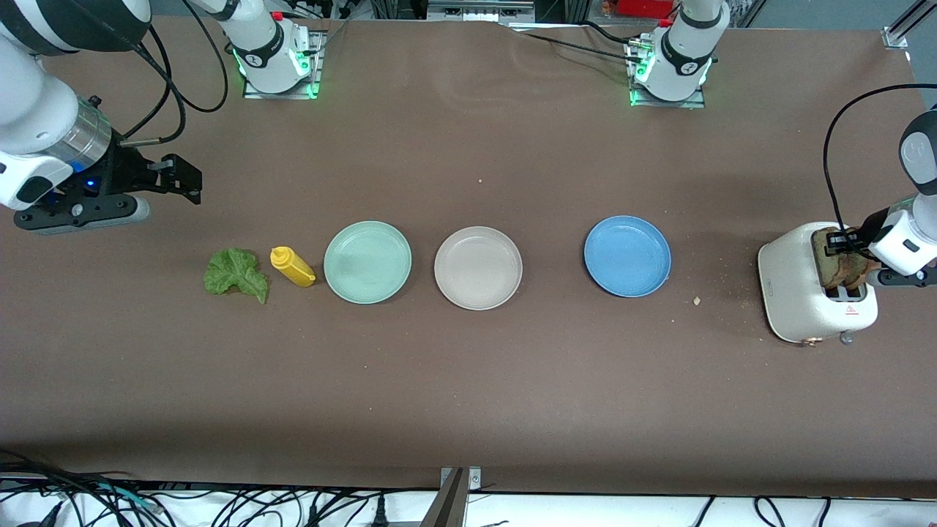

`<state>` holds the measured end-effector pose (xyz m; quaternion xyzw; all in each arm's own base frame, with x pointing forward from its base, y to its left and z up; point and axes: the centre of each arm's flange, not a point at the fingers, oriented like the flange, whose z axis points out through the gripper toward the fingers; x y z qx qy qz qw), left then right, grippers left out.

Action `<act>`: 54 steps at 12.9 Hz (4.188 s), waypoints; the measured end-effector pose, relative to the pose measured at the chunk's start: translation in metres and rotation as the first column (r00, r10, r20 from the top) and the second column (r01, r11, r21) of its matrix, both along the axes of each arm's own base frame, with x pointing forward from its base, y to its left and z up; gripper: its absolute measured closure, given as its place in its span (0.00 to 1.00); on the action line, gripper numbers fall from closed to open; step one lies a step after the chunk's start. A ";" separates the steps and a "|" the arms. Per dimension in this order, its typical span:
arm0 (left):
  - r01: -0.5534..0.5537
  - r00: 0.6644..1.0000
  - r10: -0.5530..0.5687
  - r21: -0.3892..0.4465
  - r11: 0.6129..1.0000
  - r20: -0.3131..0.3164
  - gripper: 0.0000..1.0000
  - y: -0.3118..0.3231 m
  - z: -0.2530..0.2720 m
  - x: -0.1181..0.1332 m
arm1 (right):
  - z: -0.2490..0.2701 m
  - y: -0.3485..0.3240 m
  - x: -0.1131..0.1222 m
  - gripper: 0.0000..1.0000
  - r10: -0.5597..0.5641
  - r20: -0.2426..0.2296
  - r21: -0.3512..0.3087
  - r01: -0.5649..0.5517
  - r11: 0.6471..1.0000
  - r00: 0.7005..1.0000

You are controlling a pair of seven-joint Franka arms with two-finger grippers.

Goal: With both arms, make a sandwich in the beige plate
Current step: 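Lower the left gripper onto a bread slice in the toaster and grasp, then lift the bread slice with the left gripper toward the beige plate, then lower the bread onto the beige plate and open the left gripper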

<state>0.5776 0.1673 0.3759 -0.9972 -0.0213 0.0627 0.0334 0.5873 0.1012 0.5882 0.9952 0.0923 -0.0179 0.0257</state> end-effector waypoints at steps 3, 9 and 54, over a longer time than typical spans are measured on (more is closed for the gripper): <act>0.005 1.000 -0.005 0.004 1.000 0.016 0.89 -0.003 0.011 0.000 | 0.000 0.000 0.000 0.00 0.000 0.000 0.000 0.000 1.000 1.000; 0.023 1.000 -0.023 0.004 1.000 0.020 0.92 -0.016 0.042 0.006 | 0.000 0.000 0.000 0.00 0.000 -0.001 0.000 0.000 1.000 1.000; -0.125 0.986 -0.030 -0.835 0.535 -0.167 0.13 -0.482 -0.191 0.032 | -0.001 -0.001 0.000 0.00 -0.003 -0.003 0.000 0.003 1.000 1.000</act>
